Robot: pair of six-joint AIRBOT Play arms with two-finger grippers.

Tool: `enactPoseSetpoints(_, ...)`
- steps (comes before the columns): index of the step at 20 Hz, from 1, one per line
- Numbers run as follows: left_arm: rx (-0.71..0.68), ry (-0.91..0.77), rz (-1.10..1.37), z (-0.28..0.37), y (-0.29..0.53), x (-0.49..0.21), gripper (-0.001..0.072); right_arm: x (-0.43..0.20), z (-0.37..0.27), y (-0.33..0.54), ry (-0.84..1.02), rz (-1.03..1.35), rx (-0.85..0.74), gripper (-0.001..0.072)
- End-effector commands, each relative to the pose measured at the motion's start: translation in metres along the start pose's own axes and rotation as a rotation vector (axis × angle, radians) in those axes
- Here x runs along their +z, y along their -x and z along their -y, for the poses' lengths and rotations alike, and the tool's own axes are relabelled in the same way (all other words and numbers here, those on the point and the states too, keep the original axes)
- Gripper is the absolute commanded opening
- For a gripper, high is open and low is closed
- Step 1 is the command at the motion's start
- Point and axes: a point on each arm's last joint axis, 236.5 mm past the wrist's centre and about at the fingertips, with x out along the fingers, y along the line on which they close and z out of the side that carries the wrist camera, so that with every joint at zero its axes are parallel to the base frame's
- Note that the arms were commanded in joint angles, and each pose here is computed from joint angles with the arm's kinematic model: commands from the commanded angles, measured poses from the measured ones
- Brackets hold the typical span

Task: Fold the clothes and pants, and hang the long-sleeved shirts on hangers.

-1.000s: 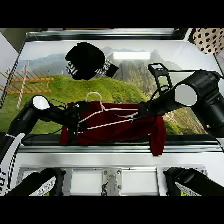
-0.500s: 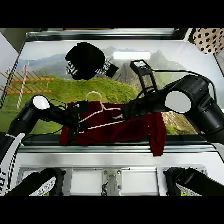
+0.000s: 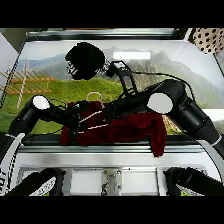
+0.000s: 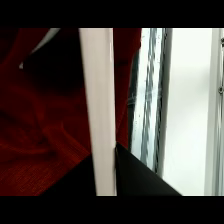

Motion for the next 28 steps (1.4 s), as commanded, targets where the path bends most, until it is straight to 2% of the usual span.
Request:
enactPoseSetpoints(1,0.0,-0.001,0.0,0.0,0.0,0.0,0.0017,0.006,-0.011,-0.009,0.009,0.016,0.034,0.0027)
enactPoseSetpoints(6,0.0,-0.001,0.0,0.0,0.0,0.0,0.0017,0.006,-0.012,-0.01,0.03,0.018,0.036,0.0035)
enactPoseSetpoints(7,0.0,-0.001,0.0,0.0,0.0,0.0,0.0017,0.006,-0.012,-0.01,0.038,0.018,0.035,0.0064)
enactPoseSetpoints(9,-0.001,-0.001,0.0,0.0,0.0,0.0,0.0016,0.006,-0.012,-0.01,0.043,0.018,0.036,0.0423)
enactPoseSetpoints(10,-0.001,-0.001,0.0,0.0,0.0,0.0,0.0017,0.006,-0.012,-0.009,0.055,0.019,0.036,0.046)
enactPoseSetpoints(13,-0.001,-0.001,0.0,0.0,0.0,0.0,0.0017,0.003,-0.012,-0.001,0.068,0.003,0.032,0.0463)
enactPoseSetpoints(14,-0.001,-0.001,0.0,0.0,0.0,0.0,0.0017,0.0,-0.01,0.004,0.077,-0.02,0.025,0.0546)
enactPoseSetpoints(15,-0.001,-0.001,0.0,0.0,0.0,0.0,0.0016,-0.002,-0.008,0.011,0.081,-0.037,0.018,0.066)
enactPoseSetpoints(28,-0.001,-0.001,0.0,0.0,0.0,0.0,0.0017,-0.01,0.001,0.039,0.211,-0.117,0.013,0.0674)
